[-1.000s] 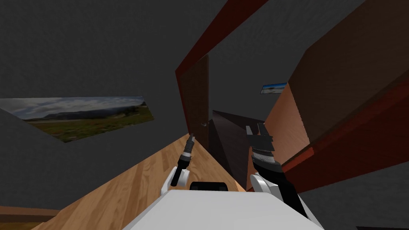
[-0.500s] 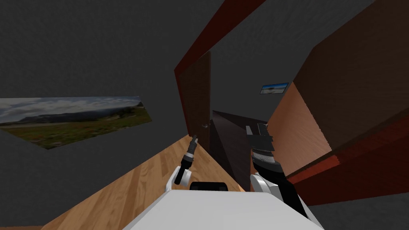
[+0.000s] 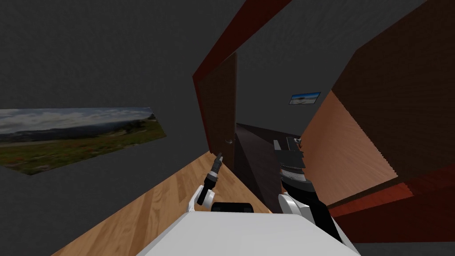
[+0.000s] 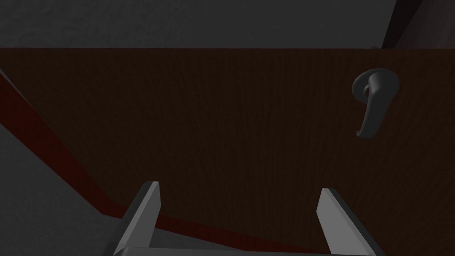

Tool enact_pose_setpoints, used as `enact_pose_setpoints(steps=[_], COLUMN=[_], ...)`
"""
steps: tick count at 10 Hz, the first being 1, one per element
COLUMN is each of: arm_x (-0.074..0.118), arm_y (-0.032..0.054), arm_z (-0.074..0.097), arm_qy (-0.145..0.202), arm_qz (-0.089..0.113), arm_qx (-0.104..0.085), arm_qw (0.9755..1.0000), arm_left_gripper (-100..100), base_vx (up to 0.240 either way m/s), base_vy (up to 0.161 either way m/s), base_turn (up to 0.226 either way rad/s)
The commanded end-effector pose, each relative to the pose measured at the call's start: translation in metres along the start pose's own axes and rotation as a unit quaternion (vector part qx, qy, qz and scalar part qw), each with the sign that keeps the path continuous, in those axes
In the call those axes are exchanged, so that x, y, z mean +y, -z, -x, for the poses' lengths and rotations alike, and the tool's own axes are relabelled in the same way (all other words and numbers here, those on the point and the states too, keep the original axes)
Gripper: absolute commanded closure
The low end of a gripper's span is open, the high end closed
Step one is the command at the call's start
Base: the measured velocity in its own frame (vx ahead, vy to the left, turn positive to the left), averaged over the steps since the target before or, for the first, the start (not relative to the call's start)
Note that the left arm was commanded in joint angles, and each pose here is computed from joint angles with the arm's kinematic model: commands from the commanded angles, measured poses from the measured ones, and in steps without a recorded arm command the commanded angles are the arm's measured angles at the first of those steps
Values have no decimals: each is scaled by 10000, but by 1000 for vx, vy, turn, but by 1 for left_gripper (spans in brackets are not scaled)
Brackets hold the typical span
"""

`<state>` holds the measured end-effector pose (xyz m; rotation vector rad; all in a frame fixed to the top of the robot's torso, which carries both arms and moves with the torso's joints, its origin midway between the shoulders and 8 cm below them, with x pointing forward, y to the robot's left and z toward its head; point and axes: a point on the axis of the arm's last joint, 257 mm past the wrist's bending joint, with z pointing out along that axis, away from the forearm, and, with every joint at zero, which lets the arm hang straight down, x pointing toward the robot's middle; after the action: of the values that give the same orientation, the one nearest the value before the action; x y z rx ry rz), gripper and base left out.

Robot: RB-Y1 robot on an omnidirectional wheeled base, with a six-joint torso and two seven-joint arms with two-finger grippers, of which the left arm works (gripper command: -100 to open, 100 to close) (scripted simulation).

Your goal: Push the door open

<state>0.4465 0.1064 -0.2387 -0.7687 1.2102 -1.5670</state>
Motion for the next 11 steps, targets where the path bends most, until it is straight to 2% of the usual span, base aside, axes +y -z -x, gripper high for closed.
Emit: enact_pose_setpoints(steps=[1, 6, 11], arm_x=[115, 374, 663], arm_y=[2, 30, 90], arm_z=[-84, -277, -487], arm_qy=[71, 219, 366], arm_qz=[92, 320, 597], arm_qx=[112, 376, 680], arm_qw=[9999, 9985, 9952], arm_left_gripper=[-100, -100, -100], base_vx=[73, 72, 98], base_vy=[90, 62, 73], base_turn=[-33, -24, -30])
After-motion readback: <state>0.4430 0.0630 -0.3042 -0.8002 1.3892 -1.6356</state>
